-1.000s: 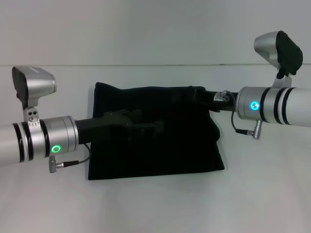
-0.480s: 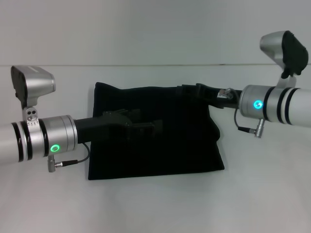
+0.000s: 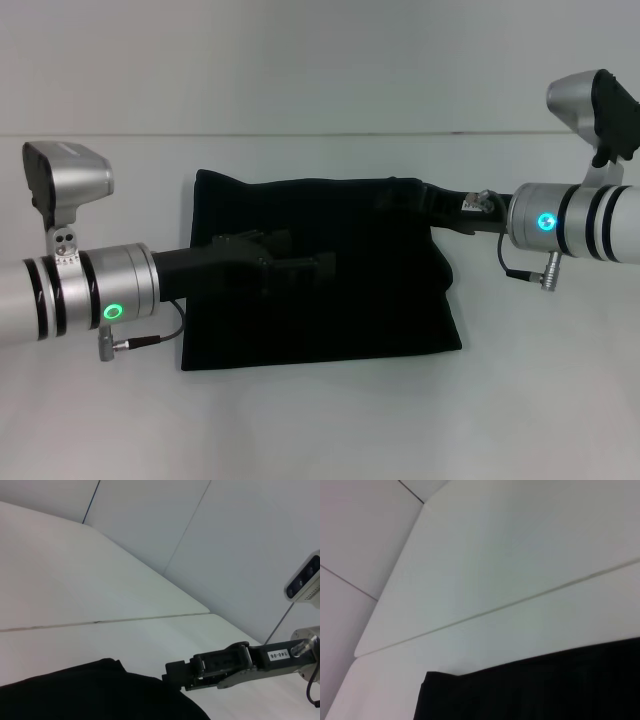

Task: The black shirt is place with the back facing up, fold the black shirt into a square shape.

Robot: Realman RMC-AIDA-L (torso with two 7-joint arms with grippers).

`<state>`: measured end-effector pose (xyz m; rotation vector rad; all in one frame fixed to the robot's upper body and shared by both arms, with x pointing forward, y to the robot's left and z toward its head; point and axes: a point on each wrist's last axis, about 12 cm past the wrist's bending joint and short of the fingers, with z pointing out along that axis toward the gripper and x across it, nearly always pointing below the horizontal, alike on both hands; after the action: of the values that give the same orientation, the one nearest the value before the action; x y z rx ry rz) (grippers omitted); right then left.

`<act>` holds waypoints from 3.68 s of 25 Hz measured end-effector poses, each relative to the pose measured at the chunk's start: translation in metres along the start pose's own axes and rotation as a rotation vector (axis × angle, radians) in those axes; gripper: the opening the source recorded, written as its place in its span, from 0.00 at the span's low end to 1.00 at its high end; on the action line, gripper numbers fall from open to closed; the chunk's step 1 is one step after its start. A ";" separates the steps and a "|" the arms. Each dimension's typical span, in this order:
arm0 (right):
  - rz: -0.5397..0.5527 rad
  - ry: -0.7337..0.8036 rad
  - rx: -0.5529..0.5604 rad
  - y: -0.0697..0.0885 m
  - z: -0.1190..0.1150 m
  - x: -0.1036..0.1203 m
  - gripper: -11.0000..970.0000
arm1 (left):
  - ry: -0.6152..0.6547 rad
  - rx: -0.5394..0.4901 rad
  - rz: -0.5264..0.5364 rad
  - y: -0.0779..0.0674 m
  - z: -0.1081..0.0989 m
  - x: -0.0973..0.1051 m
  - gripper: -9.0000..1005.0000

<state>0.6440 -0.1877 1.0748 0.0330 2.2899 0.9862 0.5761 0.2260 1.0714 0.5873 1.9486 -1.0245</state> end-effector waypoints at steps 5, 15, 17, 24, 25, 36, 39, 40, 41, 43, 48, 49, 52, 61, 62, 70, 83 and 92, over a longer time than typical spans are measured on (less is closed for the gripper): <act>0.002 0.013 -0.006 0.002 0.003 0.006 0.61 | 0.000 0.000 -0.001 0.000 0.000 0.000 0.94; 0.011 0.004 -0.013 0.000 0.001 0.009 0.54 | -0.001 -0.003 0.001 0.001 -0.001 0.000 0.94; 0.007 -0.006 -0.010 -0.003 -0.001 0.009 0.49 | -0.001 -0.003 0.002 0.001 -0.001 -0.001 0.94; -0.019 -0.013 -0.045 -0.003 -0.005 0.010 0.34 | 0.000 0.000 0.006 0.000 0.001 -0.002 0.95; -0.020 -0.014 -0.046 -0.003 -0.005 0.010 0.31 | 0.001 0.001 0.006 0.000 0.001 -0.002 0.95; -0.032 -0.043 -0.047 -0.009 -0.012 0.007 0.02 | 0.001 0.004 0.003 0.000 0.001 -0.001 0.95; -0.029 -0.048 -0.041 -0.013 -0.016 0.007 0.02 | -0.002 0.003 0.000 -0.001 0.001 0.000 0.95; -0.027 -0.049 -0.038 -0.014 -0.017 0.007 0.03 | -0.003 0.004 0.000 -0.001 0.001 0.000 0.95; -0.025 -0.050 -0.036 -0.015 -0.018 0.007 0.03 | -0.003 0.004 0.000 -0.001 0.001 0.000 0.95; -0.017 -0.049 -0.031 -0.017 -0.018 0.008 0.03 | -0.003 0.003 -0.002 -0.001 0.002 0.000 0.95; -0.004 -0.052 -0.016 -0.021 -0.019 0.011 0.04 | -0.004 0.000 -0.003 -0.001 0.002 0.000 0.95; -0.003 -0.052 -0.013 -0.022 -0.019 0.012 0.04 | -0.004 0.000 -0.002 -0.001 0.002 0.000 0.95; -0.008 -0.054 -0.010 -0.022 -0.019 0.013 0.05 | -0.006 -0.002 -0.002 -0.001 0.003 -0.001 0.95; 0.024 -0.121 -0.005 -0.037 -0.036 0.005 0.29 | -0.075 -0.179 -0.100 0.021 0.001 -0.010 0.94; 0.028 -0.134 -0.014 -0.039 -0.040 0.003 0.34 | -0.092 -0.224 -0.136 0.026 0.001 -0.013 0.95; -0.033 -0.144 -0.095 -0.040 -0.061 -0.003 0.66 | -0.131 -0.449 -0.334 0.051 0.008 -0.021 0.95; -0.170 -0.126 -0.157 -0.036 -0.071 -0.010 0.71 | -0.125 -0.585 -0.370 0.057 0.032 -0.029 0.95; -0.176 -0.128 -0.157 -0.034 -0.069 -0.012 0.71 | -0.117 -0.652 -0.342 0.059 0.037 -0.032 0.95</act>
<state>0.6221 -0.2599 1.0952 -0.1644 2.0544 1.0373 0.6522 0.2273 1.0611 -0.1704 2.1574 -0.5369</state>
